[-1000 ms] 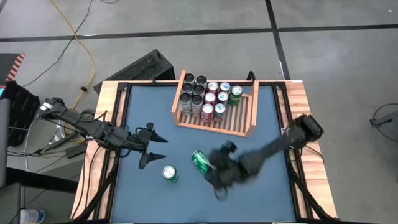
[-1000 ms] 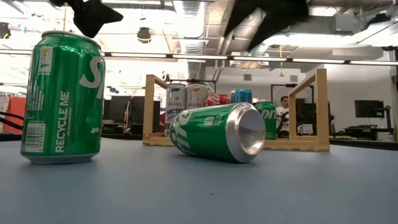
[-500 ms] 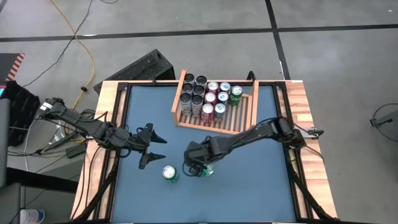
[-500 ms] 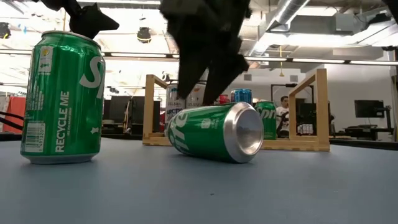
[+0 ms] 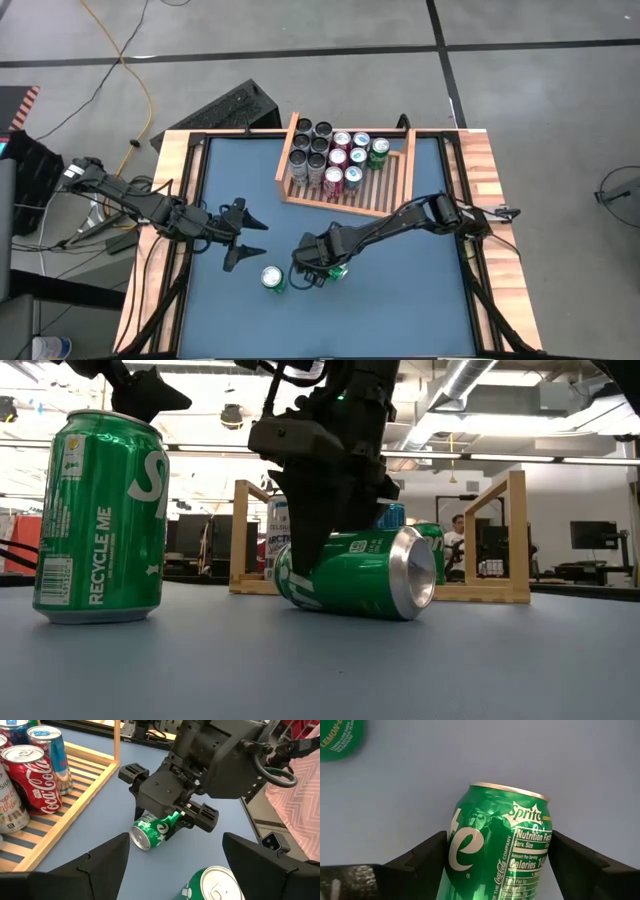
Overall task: Place canned beverage on shelf
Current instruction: Put the green soda can on the shelf aligned with the other green soda can
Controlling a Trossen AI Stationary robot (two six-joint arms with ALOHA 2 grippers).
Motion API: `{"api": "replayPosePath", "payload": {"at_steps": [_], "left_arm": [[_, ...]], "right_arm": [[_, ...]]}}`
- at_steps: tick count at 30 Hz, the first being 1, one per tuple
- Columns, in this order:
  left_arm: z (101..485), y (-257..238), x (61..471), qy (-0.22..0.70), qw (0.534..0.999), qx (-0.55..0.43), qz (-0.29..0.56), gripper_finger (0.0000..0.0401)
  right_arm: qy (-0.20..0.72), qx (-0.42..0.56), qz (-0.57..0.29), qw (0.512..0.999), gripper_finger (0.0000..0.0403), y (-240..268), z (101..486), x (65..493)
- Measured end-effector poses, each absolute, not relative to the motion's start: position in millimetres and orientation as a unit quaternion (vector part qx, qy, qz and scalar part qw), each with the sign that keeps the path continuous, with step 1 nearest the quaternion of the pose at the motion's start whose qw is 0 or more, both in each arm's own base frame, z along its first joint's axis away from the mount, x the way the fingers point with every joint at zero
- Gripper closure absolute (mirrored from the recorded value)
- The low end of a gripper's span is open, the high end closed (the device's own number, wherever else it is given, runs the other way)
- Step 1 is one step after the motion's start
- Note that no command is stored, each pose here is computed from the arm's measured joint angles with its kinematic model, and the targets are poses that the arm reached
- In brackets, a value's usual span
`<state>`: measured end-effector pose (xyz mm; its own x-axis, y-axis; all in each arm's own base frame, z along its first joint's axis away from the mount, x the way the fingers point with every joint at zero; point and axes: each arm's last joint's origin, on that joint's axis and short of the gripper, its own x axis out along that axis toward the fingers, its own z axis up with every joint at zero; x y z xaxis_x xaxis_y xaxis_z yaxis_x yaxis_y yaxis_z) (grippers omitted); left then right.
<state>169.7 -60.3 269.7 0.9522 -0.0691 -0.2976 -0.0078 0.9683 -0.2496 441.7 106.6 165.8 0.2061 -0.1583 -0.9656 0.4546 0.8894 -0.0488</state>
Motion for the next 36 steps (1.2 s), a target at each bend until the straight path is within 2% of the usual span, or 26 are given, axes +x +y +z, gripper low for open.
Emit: {"api": "replayPosePath", "payload": {"at_steps": [6,9,15,19,24,28,36], "left_arm": [[269.7,-60.3,169.7,0.154,0.980,-0.126,-0.015,0.0095],[269.7,-60.3,169.6,0.154,0.980,-0.126,-0.015,0.0095],[269.6,-60.3,169.6,0.154,0.980,-0.124,-0.015,0.0095],[269.7,-60.3,169.6,0.154,0.980,-0.122,-0.016,0.0095],[269.8,-60.3,169.7,0.153,0.981,-0.120,-0.016,0.0095],[270.1,-60.1,169.8,0.151,0.981,-0.121,-0.012,0.0095],[270.7,-57.7,170.0,0.140,0.984,-0.108,0.027,0.0095]], "right_arm": [[0.597,0.120,-0.199,0.768,0.0113,103.4,163.4,442.5],[0.573,0.109,-0.200,0.787,0.0115,111.6,171.0,441.8],[0.415,0.017,-0.313,0.854,0.0117,148.5,200.5,428.9],[0.297,0.013,-0.380,0.876,0.0117,173.2,229.1,410.7],[0.167,-0.003,-0.432,0.886,0.0117,215.9,193.4,379.2],[-0.005,0.035,-0.436,0.899,0.0117,232.1,167.9,341.3],[-0.020,0.054,-0.409,0.911,0.0117,228.1,113.0,299.5]]}}
